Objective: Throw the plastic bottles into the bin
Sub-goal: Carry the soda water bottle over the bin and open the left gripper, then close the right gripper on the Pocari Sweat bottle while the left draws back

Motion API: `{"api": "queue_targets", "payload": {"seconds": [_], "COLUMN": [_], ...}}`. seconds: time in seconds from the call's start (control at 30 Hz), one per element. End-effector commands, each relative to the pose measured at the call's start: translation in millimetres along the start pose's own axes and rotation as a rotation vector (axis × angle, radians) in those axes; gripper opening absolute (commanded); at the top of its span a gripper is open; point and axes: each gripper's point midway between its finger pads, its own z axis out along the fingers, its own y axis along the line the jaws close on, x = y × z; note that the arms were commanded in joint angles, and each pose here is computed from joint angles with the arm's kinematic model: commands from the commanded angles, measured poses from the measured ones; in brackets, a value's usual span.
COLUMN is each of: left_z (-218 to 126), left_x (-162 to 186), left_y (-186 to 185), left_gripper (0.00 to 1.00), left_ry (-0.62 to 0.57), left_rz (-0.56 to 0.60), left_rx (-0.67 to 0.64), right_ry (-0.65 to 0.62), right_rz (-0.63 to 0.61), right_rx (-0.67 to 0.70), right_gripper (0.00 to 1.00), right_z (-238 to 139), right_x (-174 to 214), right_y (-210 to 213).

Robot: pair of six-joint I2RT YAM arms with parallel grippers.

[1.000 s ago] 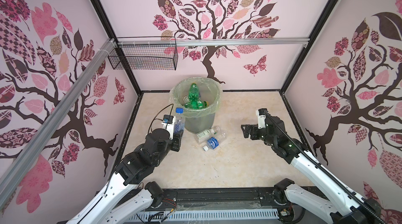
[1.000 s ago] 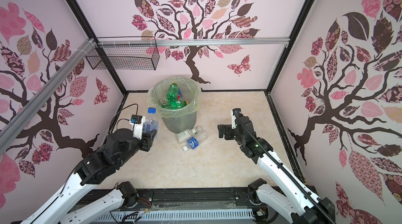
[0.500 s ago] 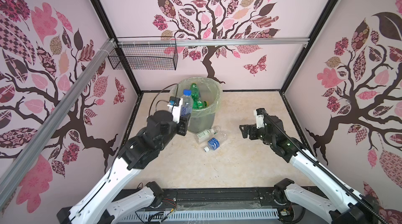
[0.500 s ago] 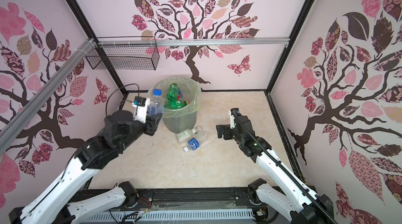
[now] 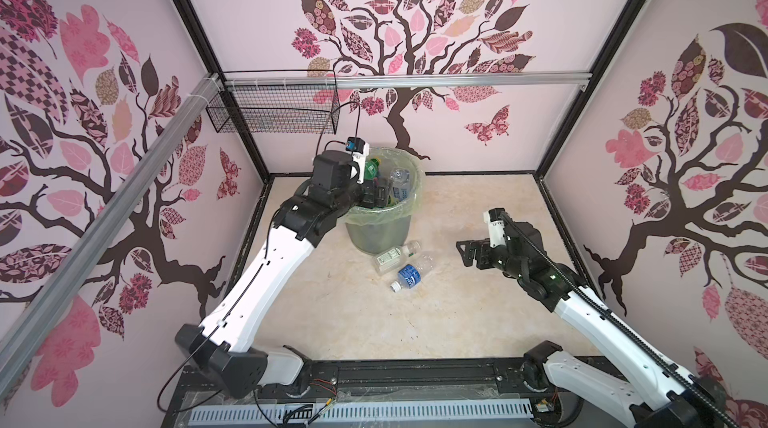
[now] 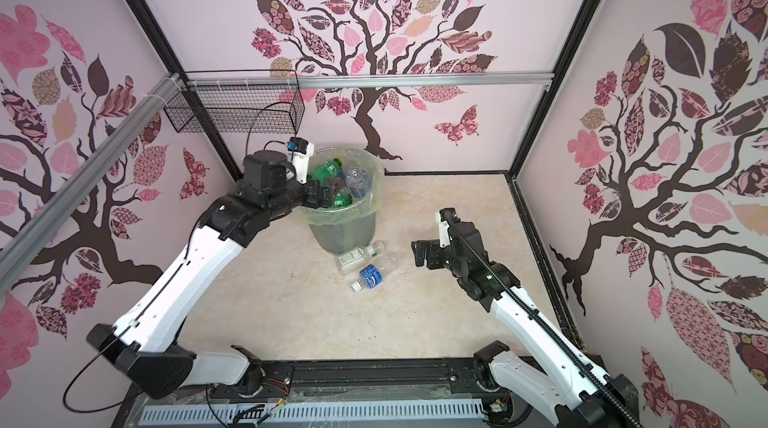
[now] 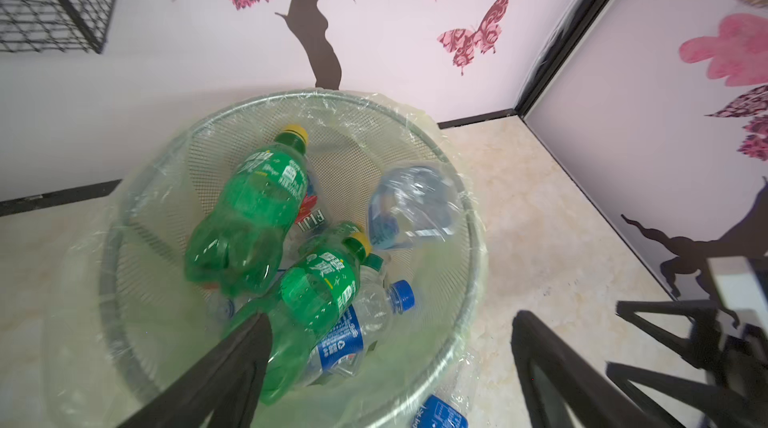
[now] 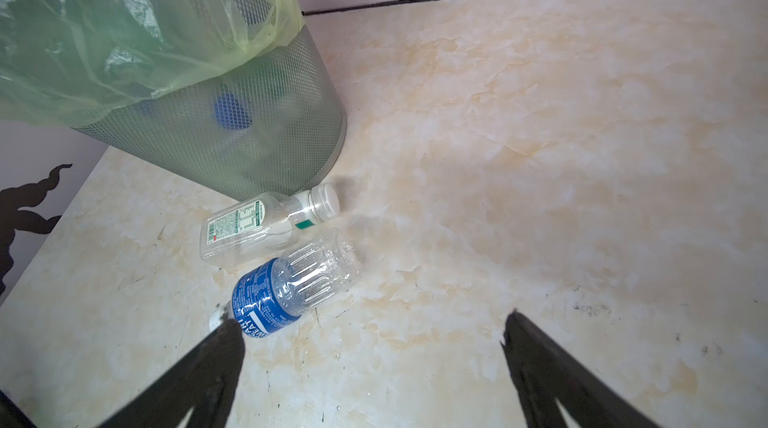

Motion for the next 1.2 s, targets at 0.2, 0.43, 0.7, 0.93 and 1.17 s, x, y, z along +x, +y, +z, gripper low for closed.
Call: {"api": "queue_targets", "payload": {"seconds": [0.2,0.43,0.7,0.93,1.17], "left_z": [-87,-105,-101,-88,-79], "left_x": [41,104,136,147,151], "left_y": [39,74,90,94,126], "left_gripper": [0.96,0.98,0.98,0.98,0.98], "left_ry": [-0.016,0.049,0.045,0.055,0.004], "left_rz": [-0.002,-0.010,-0.032,-0.041,-0.270], "left_rx": [-0.164,-0.311,-0.360,-0.354,-0.310], "right_ry": [0.215,0.321,0.352,0.416,0.460], "right_rz": [-0.008,0.000,0.166,0.220,0.198], "right_rx": [-0.098,-0.061,-0.083,-0.089,-0.029], "right_gripper": [0.95,1.00,0.98,0.93,0.87], "right_z": [37,65,101,132,154], "right_x": [26,58,78,96,117], "right_y": [23,44,57,70,62]}}
